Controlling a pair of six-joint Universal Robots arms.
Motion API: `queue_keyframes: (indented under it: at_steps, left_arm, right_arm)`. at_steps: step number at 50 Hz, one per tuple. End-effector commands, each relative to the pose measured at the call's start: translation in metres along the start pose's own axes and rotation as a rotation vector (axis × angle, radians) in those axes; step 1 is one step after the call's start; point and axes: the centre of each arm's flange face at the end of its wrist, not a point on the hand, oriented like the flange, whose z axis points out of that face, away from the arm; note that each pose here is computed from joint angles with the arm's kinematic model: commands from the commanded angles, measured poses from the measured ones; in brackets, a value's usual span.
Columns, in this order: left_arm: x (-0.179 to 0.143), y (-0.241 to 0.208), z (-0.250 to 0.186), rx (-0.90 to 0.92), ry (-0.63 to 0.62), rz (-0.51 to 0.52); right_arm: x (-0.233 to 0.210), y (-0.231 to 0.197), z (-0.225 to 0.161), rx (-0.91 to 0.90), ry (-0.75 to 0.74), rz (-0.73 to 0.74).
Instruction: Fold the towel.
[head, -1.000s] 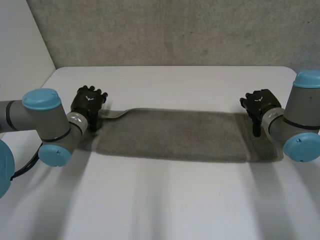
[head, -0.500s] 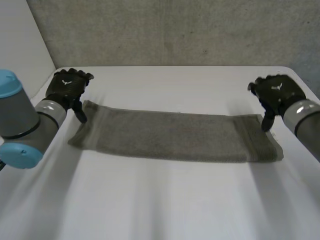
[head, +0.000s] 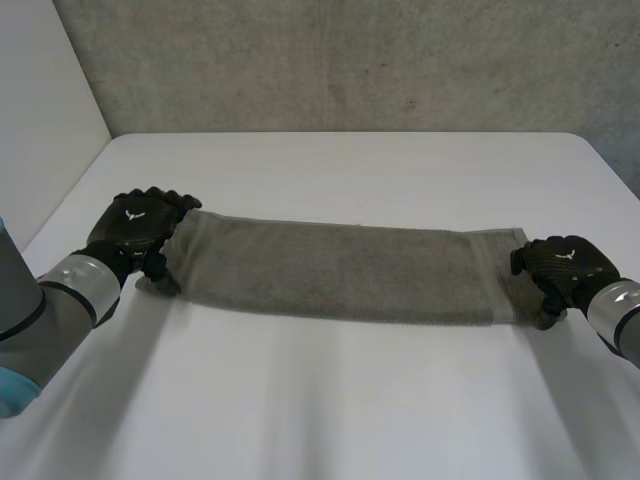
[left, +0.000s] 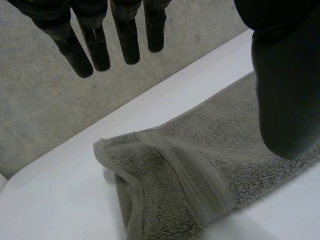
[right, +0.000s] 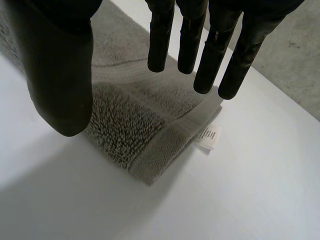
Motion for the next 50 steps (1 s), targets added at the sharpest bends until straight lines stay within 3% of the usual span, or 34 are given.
queue_keyframes:
  at_steps: [1,8,16,21,23,29,31,34,36,37,39,40,42,45,47,50]
  left_arm:
    - [-0.003,-0.001,0.002,0.015,-0.013,-0.01]
    - [-0.002,-0.001,0.002,0.018,-0.011,-0.009]
    - [-0.002,-0.002,0.002,0.023,-0.012,-0.009]
    - [-0.006,-0.007,0.0,0.036,-0.024,-0.005]
    - [-0.008,-0.011,-0.001,0.048,-0.032,-0.002]
    - [-0.01,-0.019,-0.005,0.073,-0.045,0.001]
    - [-0.011,-0.026,-0.006,0.093,-0.051,0.003]
    - [-0.012,-0.029,-0.007,0.105,-0.054,0.002]
    - [-0.014,-0.036,-0.007,0.124,-0.06,-0.006]
    - [-0.014,-0.036,-0.007,0.124,-0.06,-0.006]
    - [-0.013,-0.043,-0.007,0.148,-0.059,-0.015]
    - [-0.013,-0.043,-0.007,0.148,-0.059,-0.015]
    - [-0.012,-0.047,-0.008,0.159,-0.054,-0.024]
    - [-0.012,-0.048,-0.008,0.163,-0.053,-0.029]
    - [-0.007,-0.048,-0.009,0.164,-0.04,-0.038]
    - [-0.002,-0.048,-0.009,0.162,-0.027,-0.038]
  right_arm:
    - [-0.002,0.013,0.017,-0.014,-0.005,-0.007]
    - [0.003,0.014,0.024,-0.018,0.012,-0.009]
    - [0.04,0.016,0.029,-0.056,0.151,-0.029]
    - [0.077,0.019,0.029,-0.095,0.24,-0.143]
    - [0.104,0.019,0.027,-0.133,0.311,-0.256]
    - [0.124,-0.005,0.026,-0.131,0.424,-0.325]
    - [0.097,-0.059,0.025,0.015,0.432,-0.34]
    - [0.078,-0.085,0.02,0.103,0.411,-0.323]
    - [0.026,-0.127,0.01,0.257,0.315,-0.299]
    - [0.026,-0.127,0.01,0.258,0.314,-0.299]
    - [-0.051,-0.159,-0.007,0.406,0.164,-0.321]
    - [-0.051,-0.16,-0.007,0.407,0.163,-0.321]
    - [-0.124,-0.163,-0.017,0.49,0.007,-0.358]
    - [-0.153,-0.153,-0.018,0.482,-0.065,-0.377]
    - [-0.2,-0.131,-0.024,0.456,-0.192,-0.418]
    - [-0.235,-0.11,-0.031,0.452,-0.316,-0.455]
